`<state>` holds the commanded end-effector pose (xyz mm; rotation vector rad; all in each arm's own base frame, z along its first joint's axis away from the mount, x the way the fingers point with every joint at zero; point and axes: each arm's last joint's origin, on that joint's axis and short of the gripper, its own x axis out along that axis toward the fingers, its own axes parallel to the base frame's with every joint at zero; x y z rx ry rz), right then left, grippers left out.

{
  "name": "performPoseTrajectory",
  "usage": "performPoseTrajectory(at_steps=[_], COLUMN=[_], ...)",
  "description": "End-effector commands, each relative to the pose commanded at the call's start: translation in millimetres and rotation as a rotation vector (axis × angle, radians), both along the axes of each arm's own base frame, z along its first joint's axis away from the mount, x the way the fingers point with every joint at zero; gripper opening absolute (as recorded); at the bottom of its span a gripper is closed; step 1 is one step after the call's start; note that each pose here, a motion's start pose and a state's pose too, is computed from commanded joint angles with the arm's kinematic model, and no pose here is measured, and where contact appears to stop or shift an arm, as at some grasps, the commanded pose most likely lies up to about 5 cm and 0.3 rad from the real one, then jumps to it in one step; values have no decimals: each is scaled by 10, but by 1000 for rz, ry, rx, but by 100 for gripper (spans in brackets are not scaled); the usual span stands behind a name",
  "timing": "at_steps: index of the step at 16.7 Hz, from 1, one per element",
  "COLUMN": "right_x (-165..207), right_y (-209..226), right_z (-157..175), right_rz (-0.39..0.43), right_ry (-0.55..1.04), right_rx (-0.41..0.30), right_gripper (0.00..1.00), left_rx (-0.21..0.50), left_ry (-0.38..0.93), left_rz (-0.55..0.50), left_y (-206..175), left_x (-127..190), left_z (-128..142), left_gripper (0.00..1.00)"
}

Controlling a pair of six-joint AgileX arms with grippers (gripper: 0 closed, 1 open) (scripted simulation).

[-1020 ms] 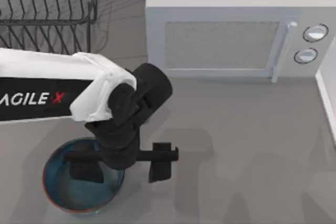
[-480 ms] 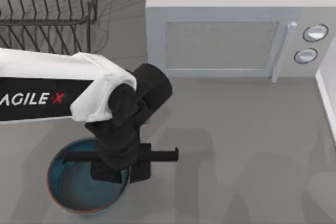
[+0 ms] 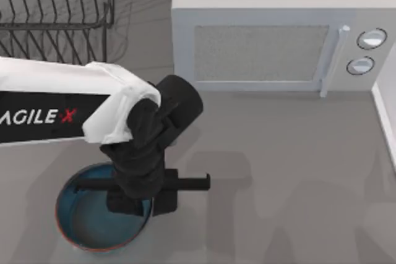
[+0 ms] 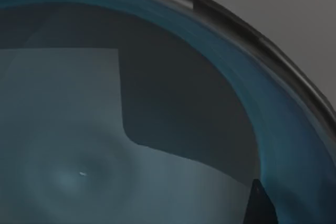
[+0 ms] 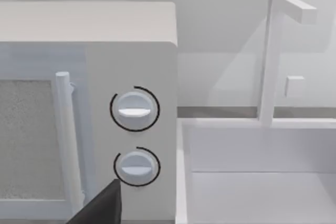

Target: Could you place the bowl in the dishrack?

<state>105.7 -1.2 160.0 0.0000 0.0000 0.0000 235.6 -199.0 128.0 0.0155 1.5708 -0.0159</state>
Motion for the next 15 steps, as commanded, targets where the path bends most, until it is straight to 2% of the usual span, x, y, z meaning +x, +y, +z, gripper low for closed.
performPoseTrajectory(at_steps=[3, 6, 10, 15], right_x=[0, 0, 0, 0], right_y=[0, 0, 0, 0], right_z=[0, 0, 0, 0], right_rz=[0, 0, 0, 0], right_ry=[0, 0, 0, 0], right_rx=[0, 0, 0, 0], right_gripper=[100, 100, 100, 100], left_rx=[-2, -4, 12, 14], left_ry=[-2, -4, 14, 16], left_rz=[0, 2, 6, 1], left_y=[-12, -91, -159, -66], left_x=[11, 88, 162, 64], left_z=[38, 279, 910, 1754], left_gripper=[0, 0, 0, 0])
